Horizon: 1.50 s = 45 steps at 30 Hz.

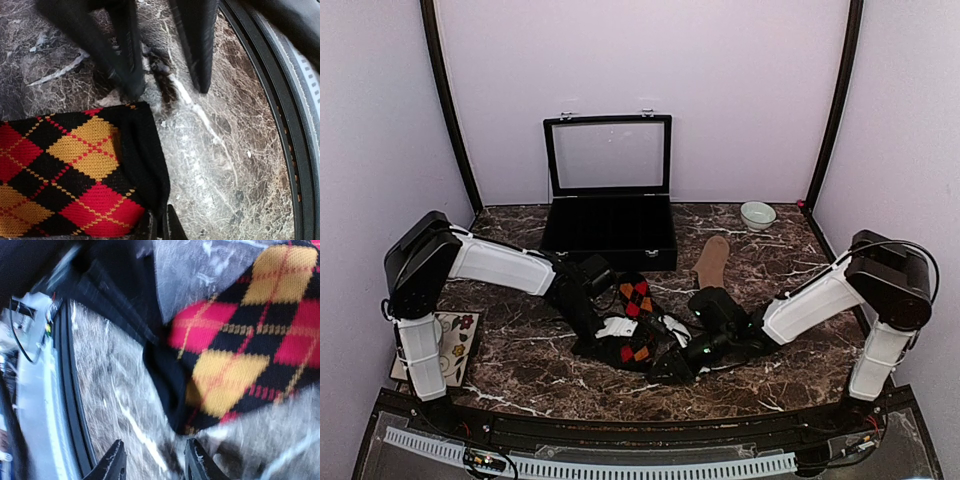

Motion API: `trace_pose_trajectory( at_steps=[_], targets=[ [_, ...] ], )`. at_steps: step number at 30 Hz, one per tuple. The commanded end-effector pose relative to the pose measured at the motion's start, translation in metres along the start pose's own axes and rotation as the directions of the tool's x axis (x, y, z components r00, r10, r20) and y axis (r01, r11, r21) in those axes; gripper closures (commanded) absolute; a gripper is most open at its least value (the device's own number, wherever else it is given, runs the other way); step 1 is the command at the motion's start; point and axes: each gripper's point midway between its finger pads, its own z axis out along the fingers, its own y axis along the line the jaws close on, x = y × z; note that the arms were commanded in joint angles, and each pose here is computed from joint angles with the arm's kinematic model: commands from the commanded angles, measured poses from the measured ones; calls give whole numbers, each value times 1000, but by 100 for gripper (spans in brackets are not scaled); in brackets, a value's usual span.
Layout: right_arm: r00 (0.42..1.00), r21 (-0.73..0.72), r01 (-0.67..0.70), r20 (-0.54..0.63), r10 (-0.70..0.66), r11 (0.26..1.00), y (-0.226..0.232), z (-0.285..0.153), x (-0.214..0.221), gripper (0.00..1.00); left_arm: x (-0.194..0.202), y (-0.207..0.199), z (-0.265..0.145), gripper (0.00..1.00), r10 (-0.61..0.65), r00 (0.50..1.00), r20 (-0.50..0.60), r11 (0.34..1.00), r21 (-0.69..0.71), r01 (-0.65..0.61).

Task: Roll the socks
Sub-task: Roll the sock at the center of the board.

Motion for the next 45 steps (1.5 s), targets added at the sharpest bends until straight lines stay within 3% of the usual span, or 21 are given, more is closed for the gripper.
trace_pose_trajectory(
  at_steps=[1, 6, 14, 18, 23, 34, 45],
  targets=[
    [968, 156, 220, 87, -236, 963, 1, -11, 0, 59, 20, -18, 7, 97, -119, 990, -74, 986, 108, 126],
    [881, 306, 382, 165, -443, 872, 17, -34, -9, 58, 14, -18, 7, 97, -156, 984, -82, 974, 156, 168],
    [711, 440, 628, 11, -703, 642, 50, -17, 9, 61, 18, -19, 7, 96, -245, 964, -101, 937, 231, 262],
    [618, 439, 726, -77, -782, 530, 56, 2, 8, 63, 24, -20, 7, 96, -274, 954, -124, 919, 259, 298],
    [534, 416, 793, -126, -836, 444, 54, 22, -3, 65, 25, -18, 9, 96, -297, 945, -136, 905, 276, 324],
    [527, 396, 800, -107, -843, 450, 29, 40, -29, 73, 29, -18, 9, 97, -298, 940, -167, 896, 290, 336],
    [596, 402, 759, -110, -795, 513, 0, 44, -13, 76, 31, -17, 7, 97, -294, 940, -173, 897, 288, 334]
  ],
)
